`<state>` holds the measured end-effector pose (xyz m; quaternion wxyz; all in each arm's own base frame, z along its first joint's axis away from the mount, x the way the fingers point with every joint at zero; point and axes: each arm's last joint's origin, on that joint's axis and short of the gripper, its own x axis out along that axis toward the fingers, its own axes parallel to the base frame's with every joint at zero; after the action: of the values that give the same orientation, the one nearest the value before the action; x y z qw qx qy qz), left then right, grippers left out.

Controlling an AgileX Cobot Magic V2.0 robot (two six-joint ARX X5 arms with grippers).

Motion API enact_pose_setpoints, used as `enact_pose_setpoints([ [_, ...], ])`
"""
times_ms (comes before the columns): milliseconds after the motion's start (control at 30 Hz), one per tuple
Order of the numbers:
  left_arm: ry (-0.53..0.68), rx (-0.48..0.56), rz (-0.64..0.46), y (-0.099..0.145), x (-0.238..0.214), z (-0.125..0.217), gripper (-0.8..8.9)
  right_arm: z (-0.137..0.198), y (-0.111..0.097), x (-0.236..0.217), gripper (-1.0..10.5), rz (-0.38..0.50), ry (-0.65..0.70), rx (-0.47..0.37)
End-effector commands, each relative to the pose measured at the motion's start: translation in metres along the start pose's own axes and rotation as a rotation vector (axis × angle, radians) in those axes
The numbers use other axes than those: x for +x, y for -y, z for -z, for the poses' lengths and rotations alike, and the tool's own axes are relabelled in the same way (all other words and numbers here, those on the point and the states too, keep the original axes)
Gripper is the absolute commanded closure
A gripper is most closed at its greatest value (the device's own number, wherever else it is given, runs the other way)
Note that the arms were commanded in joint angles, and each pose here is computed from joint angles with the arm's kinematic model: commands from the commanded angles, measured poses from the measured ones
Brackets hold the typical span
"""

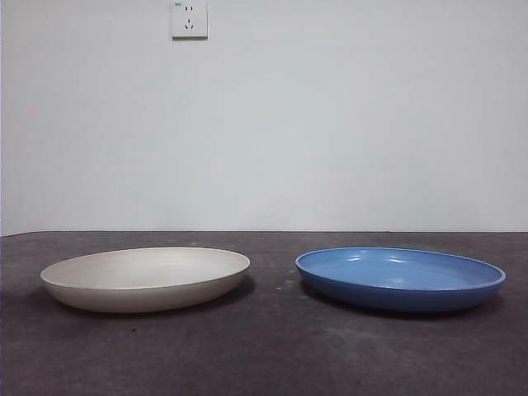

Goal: Pick up the white plate, put it on the blue plate, put it on desk

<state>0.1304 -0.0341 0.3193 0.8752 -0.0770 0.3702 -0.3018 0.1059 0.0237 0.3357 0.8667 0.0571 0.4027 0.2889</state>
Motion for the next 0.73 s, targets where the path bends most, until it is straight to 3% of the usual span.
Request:
enact_pose_setpoints([
  [33,0.030,-0.012,-0.044,-0.004,0.005,-0.013,3.45,-0.004,-0.002,-0.003,5.4,-0.008,0.015,-0.008],
  [500,-0.097,-0.088,-0.181,-0.047,0.075,-0.079,3.45,-0.004,-0.002,-0.003,5.4,-0.008,0.015,-0.008],
  [733,-0.218,-0.102,-0.211,-0.073,0.119,-0.087,3.45,-0.004,-0.002,-0.003,5.4,-0.008,0.015,-0.008],
])
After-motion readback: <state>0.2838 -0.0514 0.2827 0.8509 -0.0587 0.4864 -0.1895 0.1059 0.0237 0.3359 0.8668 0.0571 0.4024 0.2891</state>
